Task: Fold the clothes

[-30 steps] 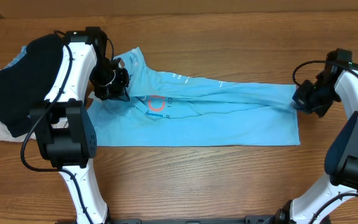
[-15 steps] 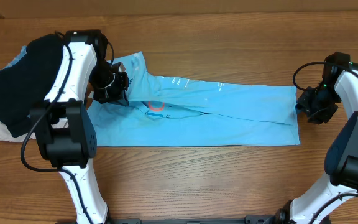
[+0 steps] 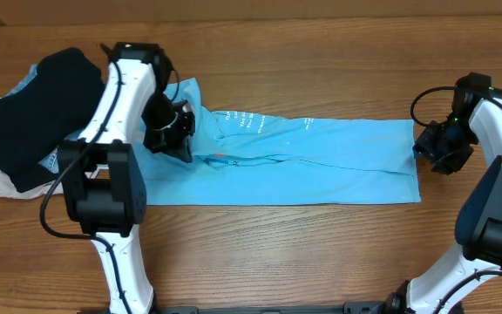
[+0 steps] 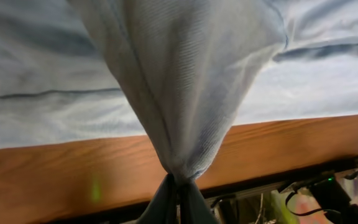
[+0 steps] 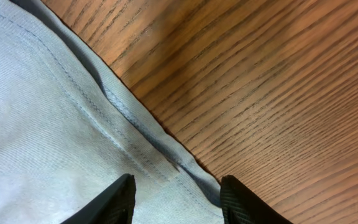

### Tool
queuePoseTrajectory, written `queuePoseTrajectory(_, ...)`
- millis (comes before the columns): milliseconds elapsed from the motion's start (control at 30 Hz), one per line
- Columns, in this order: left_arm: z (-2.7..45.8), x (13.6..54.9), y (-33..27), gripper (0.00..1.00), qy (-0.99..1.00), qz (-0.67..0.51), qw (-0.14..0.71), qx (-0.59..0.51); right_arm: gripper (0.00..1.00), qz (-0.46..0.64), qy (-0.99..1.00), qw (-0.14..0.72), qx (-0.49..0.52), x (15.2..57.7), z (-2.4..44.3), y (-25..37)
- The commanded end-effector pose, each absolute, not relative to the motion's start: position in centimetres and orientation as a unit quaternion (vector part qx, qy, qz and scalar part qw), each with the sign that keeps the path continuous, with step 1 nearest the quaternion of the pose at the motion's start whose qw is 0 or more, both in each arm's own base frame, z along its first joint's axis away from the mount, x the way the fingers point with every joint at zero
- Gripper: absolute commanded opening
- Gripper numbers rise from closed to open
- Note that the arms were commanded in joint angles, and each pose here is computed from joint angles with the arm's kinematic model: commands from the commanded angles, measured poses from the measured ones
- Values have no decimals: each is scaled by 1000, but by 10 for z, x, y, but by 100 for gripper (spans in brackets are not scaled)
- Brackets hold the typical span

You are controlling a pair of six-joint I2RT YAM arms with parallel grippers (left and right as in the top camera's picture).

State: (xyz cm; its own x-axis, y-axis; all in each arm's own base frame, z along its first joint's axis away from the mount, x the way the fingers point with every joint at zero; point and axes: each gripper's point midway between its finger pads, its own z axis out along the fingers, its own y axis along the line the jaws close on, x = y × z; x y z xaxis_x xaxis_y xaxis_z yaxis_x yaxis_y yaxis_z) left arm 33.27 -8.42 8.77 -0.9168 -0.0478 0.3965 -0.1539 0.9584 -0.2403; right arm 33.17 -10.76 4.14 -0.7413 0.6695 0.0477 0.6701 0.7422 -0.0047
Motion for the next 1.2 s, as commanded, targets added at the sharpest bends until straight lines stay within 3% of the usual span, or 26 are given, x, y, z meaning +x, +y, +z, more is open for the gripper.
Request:
queuePoseTrajectory(0, 102, 329, -86, 4, -975, 108, 185, 49, 49, -9, -931, 8, -364, 335, 49, -110)
queuePoseTrajectory(33, 100, 330, -81, 4, -979, 85, 181, 49, 49, -10, -931, 7, -364, 336, 49, -110)
queuePoseTrajectory(67, 96, 334, -67, 12, -982, 41, 170, 67, 49, -11, -931, 6, -364, 336, 49, -110)
queuePoseTrajectory(100, 94, 338, -56, 27, -984, 13, 159, 84, 49, -11, -931, 6, -364, 337, 49, -110)
queuePoseTrajectory(133, 92, 349, -45, 51, -985, -2, 137, 103, 50, -14, -931, 5, -364, 338, 49, -109)
queuePoseTrajectory(267, 83, 396, -29, 76, -990, 28, 46, 133, 50, -24, -931, 0, -364, 341, 49, -107)
queuePoseTrajectory(333, 82, 425, -25, 82, -991, 42, -11, 127, 50, -24, -931, -2, -364, 342, 49, -107)
queuePoseTrajectory(600, 63, 482, -67, 77, -989, 102, -103, 20, 50, -24, -931, -8, -363, 345, 49, -108)
queuePoseTrajectory(833, 17, 471, -67, 61, -995, 83, -48, 20, 50, -24, -931, -8, -364, 345, 49, -108)
queuePoseTrajectory(1000, 11, 469, -67, 16, -996, 83, -40, 20, 49, -24, -931, -8, -364, 345, 49, -108)
queuePoseTrajectory(1067, 12, 467, -66, 8, -996, 82, -36, 21, 49, -24, -931, -8, -364, 345, 49, -108)
queuePoseTrajectory(1167, 22, 464, -61, 7, -996, 77, -33, 26, 49, -24, -931, -8, -364, 345, 49, -108)
